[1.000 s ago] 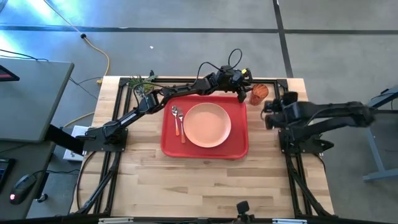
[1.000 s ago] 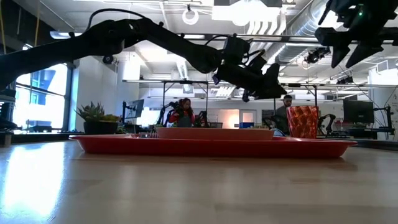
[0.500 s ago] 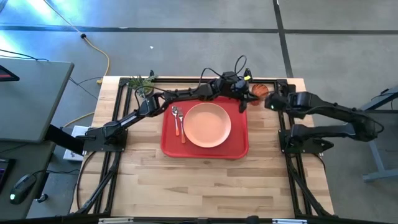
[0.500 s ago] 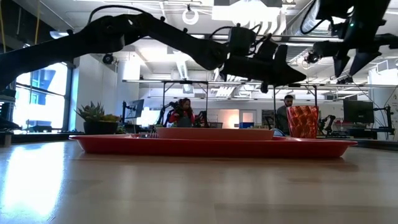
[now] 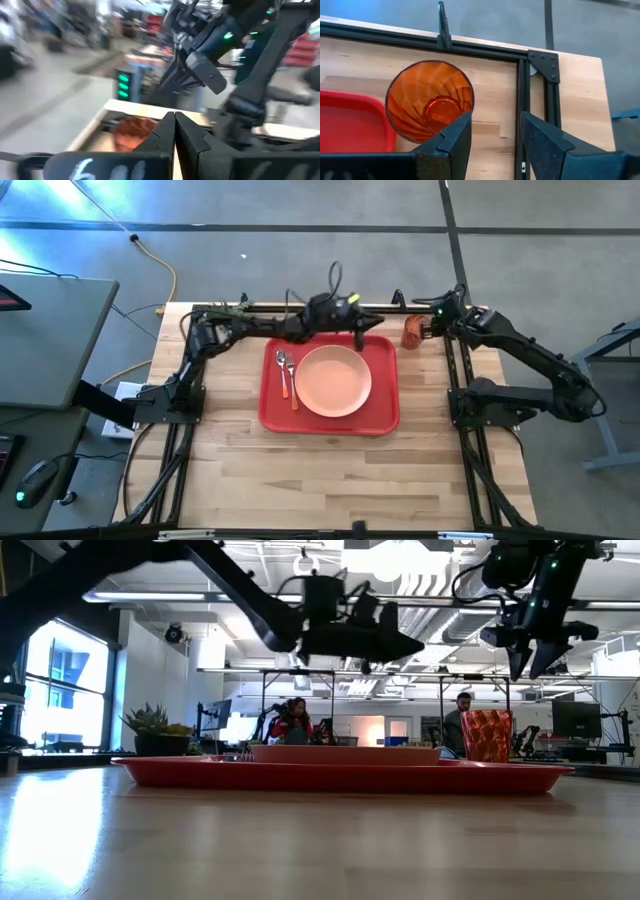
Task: Pick and place plate/cup/fork/spoon on tray
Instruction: Put the brown cup on the red serving tray
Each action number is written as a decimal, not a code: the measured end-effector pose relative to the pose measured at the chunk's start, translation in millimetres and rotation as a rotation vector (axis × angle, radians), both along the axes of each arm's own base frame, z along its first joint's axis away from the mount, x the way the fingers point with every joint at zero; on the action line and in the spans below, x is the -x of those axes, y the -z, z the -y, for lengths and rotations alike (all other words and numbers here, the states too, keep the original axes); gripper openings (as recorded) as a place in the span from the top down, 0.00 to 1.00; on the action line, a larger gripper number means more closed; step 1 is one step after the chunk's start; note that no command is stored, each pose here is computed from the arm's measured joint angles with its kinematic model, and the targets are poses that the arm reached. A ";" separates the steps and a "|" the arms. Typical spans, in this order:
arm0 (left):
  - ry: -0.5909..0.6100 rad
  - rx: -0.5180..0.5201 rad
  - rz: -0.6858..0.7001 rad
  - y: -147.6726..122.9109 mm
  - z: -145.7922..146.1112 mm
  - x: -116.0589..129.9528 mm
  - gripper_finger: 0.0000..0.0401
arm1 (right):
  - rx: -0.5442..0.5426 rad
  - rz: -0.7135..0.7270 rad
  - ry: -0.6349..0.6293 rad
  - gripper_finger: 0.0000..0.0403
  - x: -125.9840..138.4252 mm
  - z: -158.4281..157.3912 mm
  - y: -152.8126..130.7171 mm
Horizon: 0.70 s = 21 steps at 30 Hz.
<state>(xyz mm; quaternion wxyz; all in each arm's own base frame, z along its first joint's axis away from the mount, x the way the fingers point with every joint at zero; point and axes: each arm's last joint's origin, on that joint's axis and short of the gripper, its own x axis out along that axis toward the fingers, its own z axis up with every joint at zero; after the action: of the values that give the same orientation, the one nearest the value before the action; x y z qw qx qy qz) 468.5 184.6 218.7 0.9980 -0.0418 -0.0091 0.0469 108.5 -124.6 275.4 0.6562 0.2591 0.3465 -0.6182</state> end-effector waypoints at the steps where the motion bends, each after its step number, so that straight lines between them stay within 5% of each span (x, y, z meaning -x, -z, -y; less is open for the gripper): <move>1: -0.042 -0.033 0.002 1.0 6.4 6.7 1.00 | -0.005 -0.003 -0.002 0.60 -0.3 3.5 1.1; 5: -0.141 -0.089 -0.032 17.9 23.6 20.8 0.99 | -0.035 -0.046 0.007 0.60 -4.9 20.4 10.9; 11: -0.123 -0.084 -0.056 26.1 36.4 21.1 0.95 | -0.093 -0.147 0.038 0.60 -8.8 30.7 25.5; 21: -0.100 -0.107 -0.056 26.3 43.8 18.6 0.84 | -0.130 -0.038 0.064 0.60 -11.6 33.4 27.1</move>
<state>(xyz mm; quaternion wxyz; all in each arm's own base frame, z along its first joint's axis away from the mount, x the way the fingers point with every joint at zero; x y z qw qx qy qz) 449.9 140.8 192.3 0.9951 0.0135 0.0141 0.0974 120.1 -158.0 248.3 0.6113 0.3003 0.3897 -0.6199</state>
